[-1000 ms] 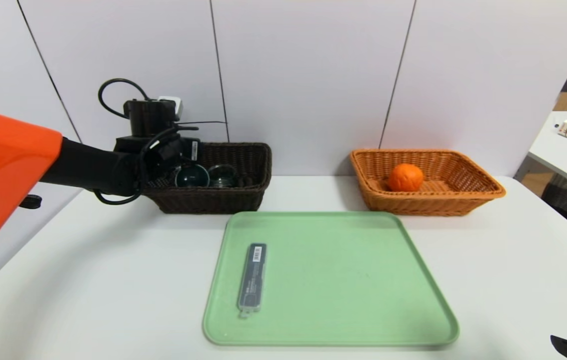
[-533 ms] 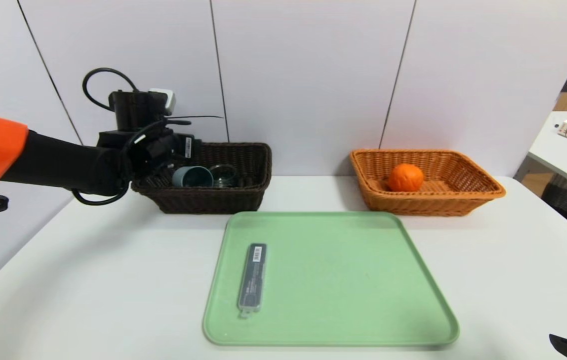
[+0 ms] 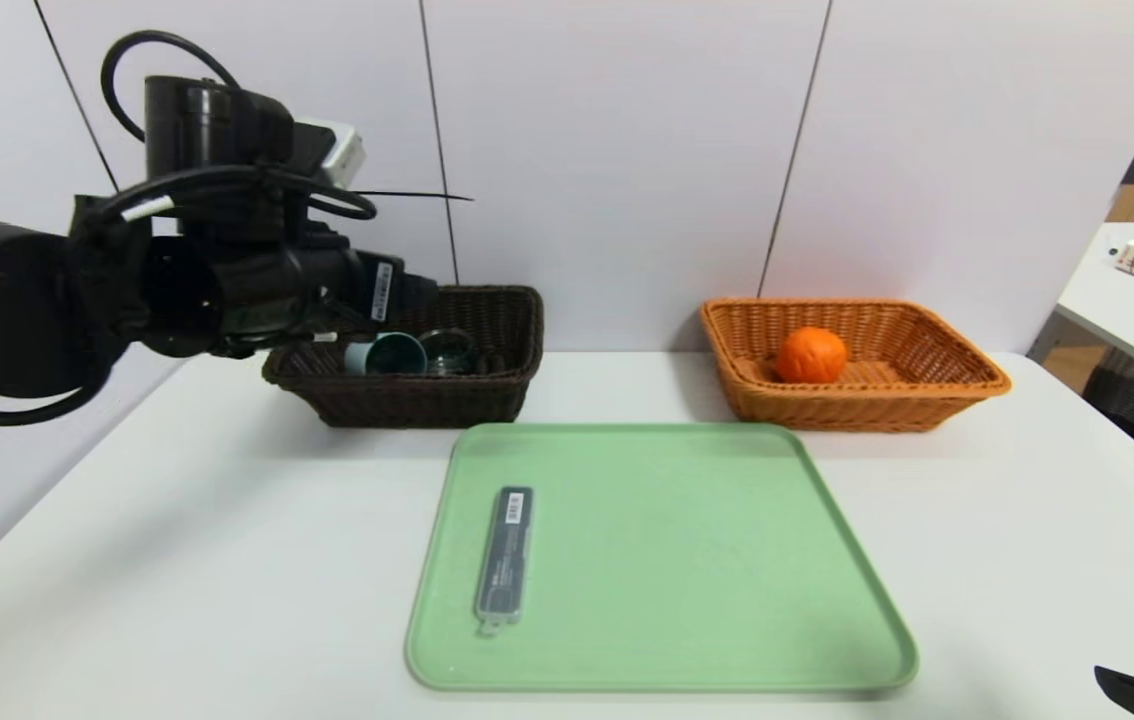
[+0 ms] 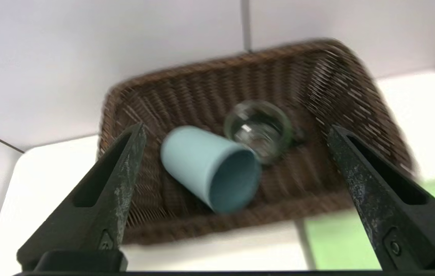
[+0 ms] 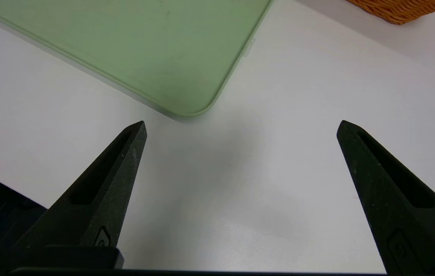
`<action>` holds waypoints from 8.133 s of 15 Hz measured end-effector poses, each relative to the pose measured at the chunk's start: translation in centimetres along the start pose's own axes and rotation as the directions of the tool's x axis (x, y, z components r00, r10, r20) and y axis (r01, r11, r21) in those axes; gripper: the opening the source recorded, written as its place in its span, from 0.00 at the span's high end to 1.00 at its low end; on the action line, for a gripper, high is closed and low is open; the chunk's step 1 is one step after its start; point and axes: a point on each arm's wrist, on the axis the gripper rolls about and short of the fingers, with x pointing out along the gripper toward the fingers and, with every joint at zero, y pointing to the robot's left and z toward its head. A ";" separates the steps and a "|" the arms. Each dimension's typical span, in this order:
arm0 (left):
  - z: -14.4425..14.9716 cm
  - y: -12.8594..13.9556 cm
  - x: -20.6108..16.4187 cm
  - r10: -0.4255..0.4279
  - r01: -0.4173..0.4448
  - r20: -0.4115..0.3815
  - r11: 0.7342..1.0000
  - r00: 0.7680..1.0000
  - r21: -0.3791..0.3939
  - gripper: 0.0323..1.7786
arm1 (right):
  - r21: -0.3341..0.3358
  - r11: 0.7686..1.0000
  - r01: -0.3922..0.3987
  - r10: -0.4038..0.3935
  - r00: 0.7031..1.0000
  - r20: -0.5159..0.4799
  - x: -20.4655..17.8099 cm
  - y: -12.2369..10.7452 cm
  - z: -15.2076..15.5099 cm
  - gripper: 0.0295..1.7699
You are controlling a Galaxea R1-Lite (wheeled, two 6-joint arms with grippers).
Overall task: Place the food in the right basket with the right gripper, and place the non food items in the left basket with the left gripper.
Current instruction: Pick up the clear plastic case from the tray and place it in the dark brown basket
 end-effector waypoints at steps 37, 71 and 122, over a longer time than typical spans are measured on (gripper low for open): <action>-7.3 -14.7 -1.2 -0.219 0.107 -0.678 0.973 0.702 -0.203 0.05 | -0.007 1.000 0.007 -0.007 0.999 0.043 -0.9 0.1 0.1 0.03; -11.1 -13.7 2.9 -0.164 0.020 -0.758 0.980 0.631 -0.196 0.70 | -0.009 1.000 0.009 -0.009 0.999 0.045 -0.9 0.1 0.2 0.03; -0.6 0.7 7.0 -0.347 0.452 -0.319 0.435 0.882 0.778 0.70 | -0.002 1.000 -0.005 0.006 0.999 0.037 -0.8 0.4 -0.6 0.03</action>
